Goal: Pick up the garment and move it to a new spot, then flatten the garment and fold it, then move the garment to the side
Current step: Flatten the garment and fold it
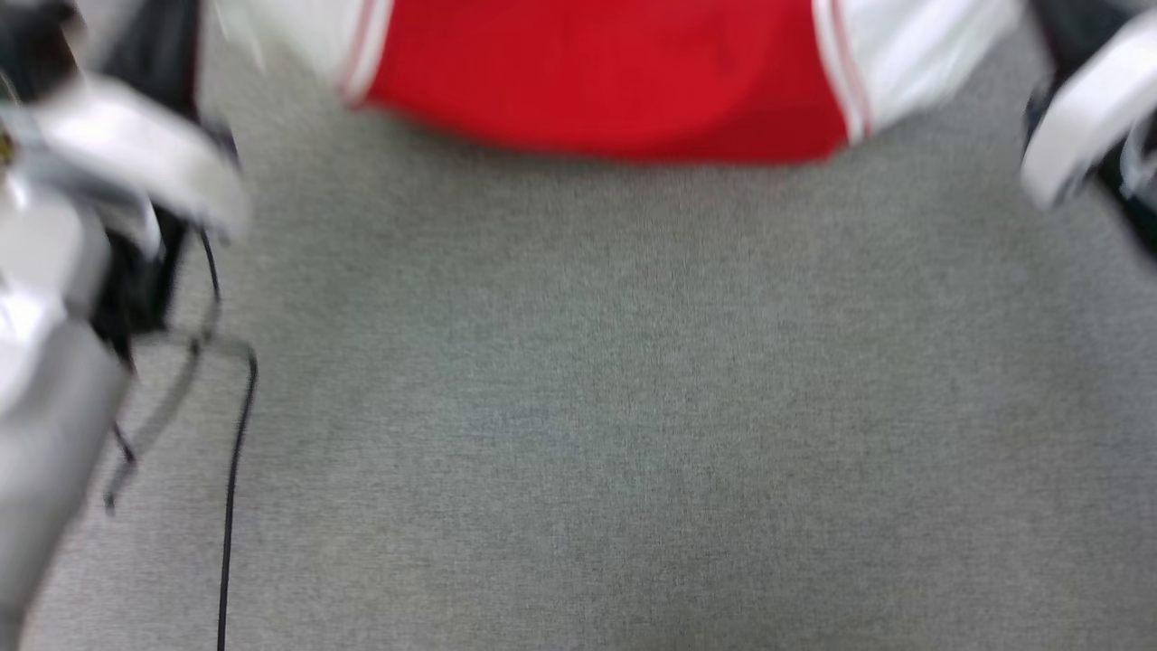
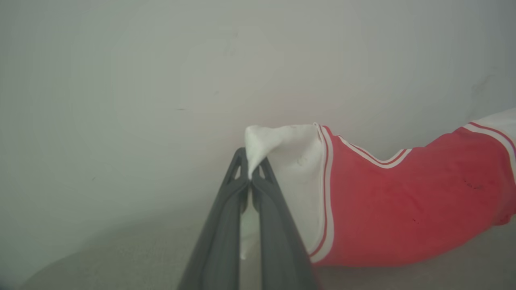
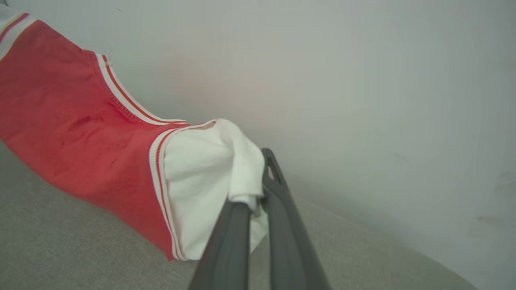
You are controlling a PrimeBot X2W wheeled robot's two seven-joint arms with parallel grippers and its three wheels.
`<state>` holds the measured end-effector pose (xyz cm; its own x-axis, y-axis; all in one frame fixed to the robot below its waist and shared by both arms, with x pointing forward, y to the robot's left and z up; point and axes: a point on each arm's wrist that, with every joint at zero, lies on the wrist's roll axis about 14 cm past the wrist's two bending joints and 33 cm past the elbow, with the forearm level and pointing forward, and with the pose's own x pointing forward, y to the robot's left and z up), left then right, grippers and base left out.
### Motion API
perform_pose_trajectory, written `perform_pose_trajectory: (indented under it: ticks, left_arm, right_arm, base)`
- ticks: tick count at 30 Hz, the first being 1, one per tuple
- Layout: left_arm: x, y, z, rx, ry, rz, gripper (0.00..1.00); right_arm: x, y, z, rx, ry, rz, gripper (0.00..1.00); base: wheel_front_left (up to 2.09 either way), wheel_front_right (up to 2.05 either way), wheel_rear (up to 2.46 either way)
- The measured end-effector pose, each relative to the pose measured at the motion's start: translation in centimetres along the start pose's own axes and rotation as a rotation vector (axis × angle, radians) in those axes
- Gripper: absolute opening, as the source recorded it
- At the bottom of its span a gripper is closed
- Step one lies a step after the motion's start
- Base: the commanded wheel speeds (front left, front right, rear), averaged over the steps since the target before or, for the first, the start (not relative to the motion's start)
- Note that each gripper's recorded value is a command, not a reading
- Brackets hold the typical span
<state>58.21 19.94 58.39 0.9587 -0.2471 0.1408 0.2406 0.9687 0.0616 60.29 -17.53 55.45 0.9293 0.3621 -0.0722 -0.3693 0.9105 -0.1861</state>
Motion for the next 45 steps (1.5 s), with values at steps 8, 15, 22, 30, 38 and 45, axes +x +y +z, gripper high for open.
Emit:
perform_pose_trajectory:
  ticks: [8, 15, 22, 30, 38, 45]
  left_arm:
    - [-9.5, -1.3, -5.3, -0.092, 0.175, 0.072, 0.0]
    - [-16.6, -2.4, -8.7, -0.178, 0.296, 0.145, 0.0]
    - [-22.3, -2.5, -11.1, -0.209, 0.396, 0.222, 0.0]
    - [-27.3, -2.3, -12.4, -0.234, 0.453, 0.295, 0.0]
    - [-31.2, -2.7, -13.4, -0.26, 0.504, 0.344, 0.0]
    - [-30.7, -4.0, -13.5, -0.262, 0.503, 0.316, 0.0]
  right_arm:
    - [-7.1, 3.7, -5.5, 0.11, 0.112, 0.039, 0.0]
    - [-13.5, 5.9, -9.8, 0.181, 0.216, 0.03, 0.0]
    - [-19.4, 6.8, -13.6, 0.235, 0.306, -0.019, 0.0]
    - [-25.1, 7.7, -16.5, 0.319, 0.367, -0.087, 0.0]
    - [-29.9, 9.5, -19.4, 0.392, 0.473, -0.118, 0.0]
    - [-29.5, 8.4, -18.7, 0.372, 0.465, -0.146, 1.0]
  base:
    - [0.0, 0.0, 0.0]
    - [0.0, 0.0, 0.0]
    - [0.0, 0.0, 0.0]
    - [0.0, 0.0, 0.0]
    - [0.0, 0.0, 0.0]
    - [0.0, 0.0, 0.0]
